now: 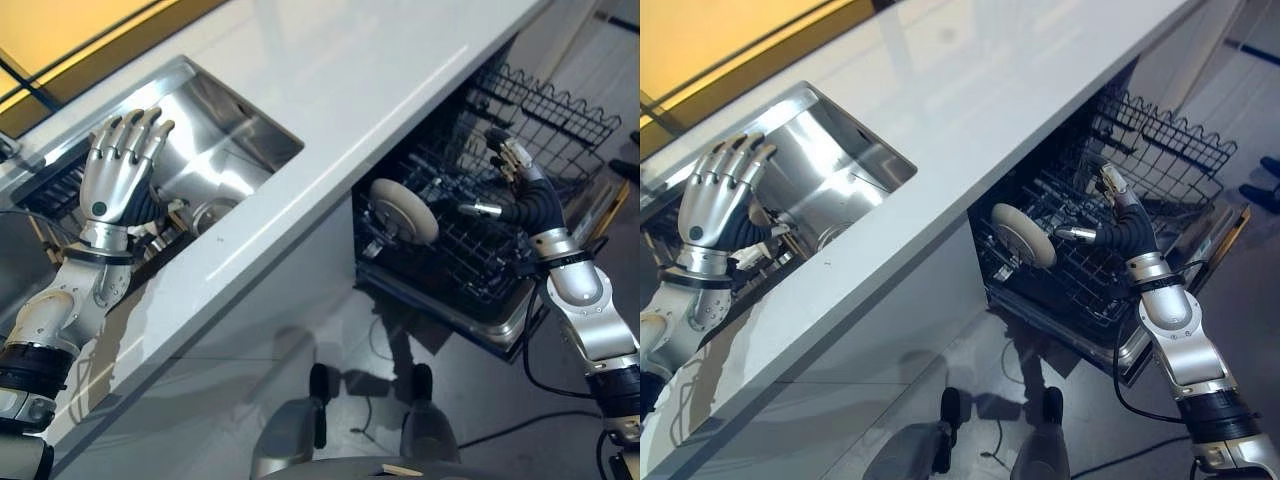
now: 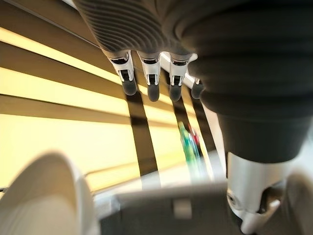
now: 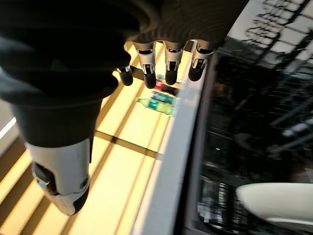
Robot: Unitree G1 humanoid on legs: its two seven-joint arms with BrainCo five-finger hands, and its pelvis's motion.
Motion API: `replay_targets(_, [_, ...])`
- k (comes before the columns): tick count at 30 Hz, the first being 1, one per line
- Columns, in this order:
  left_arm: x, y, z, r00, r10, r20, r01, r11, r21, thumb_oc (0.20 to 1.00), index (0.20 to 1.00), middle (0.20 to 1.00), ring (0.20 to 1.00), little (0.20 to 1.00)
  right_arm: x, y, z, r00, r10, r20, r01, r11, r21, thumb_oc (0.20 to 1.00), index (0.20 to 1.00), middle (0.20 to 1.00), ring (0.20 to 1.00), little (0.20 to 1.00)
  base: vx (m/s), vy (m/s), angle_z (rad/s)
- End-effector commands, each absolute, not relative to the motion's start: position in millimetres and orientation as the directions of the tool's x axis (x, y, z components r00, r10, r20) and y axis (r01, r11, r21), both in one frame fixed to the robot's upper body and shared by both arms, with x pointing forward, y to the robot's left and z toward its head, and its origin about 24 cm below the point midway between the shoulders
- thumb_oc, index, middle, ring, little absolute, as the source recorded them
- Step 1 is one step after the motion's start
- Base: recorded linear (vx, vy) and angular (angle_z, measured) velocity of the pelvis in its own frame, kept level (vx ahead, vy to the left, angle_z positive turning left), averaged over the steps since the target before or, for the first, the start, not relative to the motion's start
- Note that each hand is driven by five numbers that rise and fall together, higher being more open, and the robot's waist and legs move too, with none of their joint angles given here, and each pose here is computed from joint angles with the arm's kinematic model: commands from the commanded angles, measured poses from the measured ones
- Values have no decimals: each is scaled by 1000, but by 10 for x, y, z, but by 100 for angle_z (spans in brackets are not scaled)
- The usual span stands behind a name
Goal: Pick up plates and place into dishwasher.
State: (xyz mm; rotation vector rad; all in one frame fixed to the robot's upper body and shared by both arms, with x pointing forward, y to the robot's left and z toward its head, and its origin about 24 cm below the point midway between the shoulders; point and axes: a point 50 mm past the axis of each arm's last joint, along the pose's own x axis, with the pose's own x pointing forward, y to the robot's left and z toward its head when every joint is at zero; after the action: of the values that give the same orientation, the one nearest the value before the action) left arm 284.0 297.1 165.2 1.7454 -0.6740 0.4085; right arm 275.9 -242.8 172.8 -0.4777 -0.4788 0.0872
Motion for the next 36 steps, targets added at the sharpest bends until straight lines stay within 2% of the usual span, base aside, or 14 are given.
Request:
replay_targets(1, [2835, 3220, 1879, 710, -180, 681, -694, -344, 632, 1000, 1000, 1000, 1000, 1000, 2755, -2341, 2176, 775, 283, 565, 36, 873, -487, 1000, 1000, 1000, 1000, 1000, 27, 213, -3])
replay_targets(6, [2753, 3378, 1741, 727, -106, 678, -659, -384, 646, 1000, 1000, 1000, 1000, 1000, 2791, -2316, 2237, 770, 321, 551, 24, 849, -528, 1000, 1000, 1000, 1000, 1000, -4, 161, -3])
replay_targets(9, [2692, 3416, 1723, 701, -96, 707, -687, -359, 632, 1000, 1000, 1000, 1000, 1000, 2808, -2309, 2233, 775, 321, 545, 22, 847, -531, 1000, 1000, 1000, 1000, 1000, 4, 107, -2])
replay_targets(13, [2649, 3350, 1787, 667, -155, 729, -731, -328, 599, 1000, 1000, 1000, 1000, 1000, 2801, -2300, 2236, 779, 325, 536, 15, 845, -535, 1000, 1000, 1000, 1000, 1000, 24, 62, 2])
replay_targets(19, [2537, 3094, 1981, 565, -353, 746, -825, -262, 500, 1000, 1000, 1000, 1000, 1000, 2776, -2344, 2206, 799, 339, 496, -14, 836, -549, 1000, 1000, 1000, 1000, 1000, 72, 68, 3])
replay_targets(22, [2504, 2969, 2089, 544, -427, 723, -839, -253, 482, 1000, 1000, 1000, 1000, 1000, 2765, -2367, 2214, 806, 345, 481, -25, 832, -554, 1000, 1000, 1000, 1000, 1000, 40, 46, 6])
replay_targets(36, [2560, 3013, 1933, 699, -395, 596, -714, -333, 616, 1000, 1000, 1000, 1000, 1000, 2779, -2385, 2308, 809, 370, 456, -44, 813, -580, 1000, 1000, 1000, 1000, 1000, 5, 32, -1])
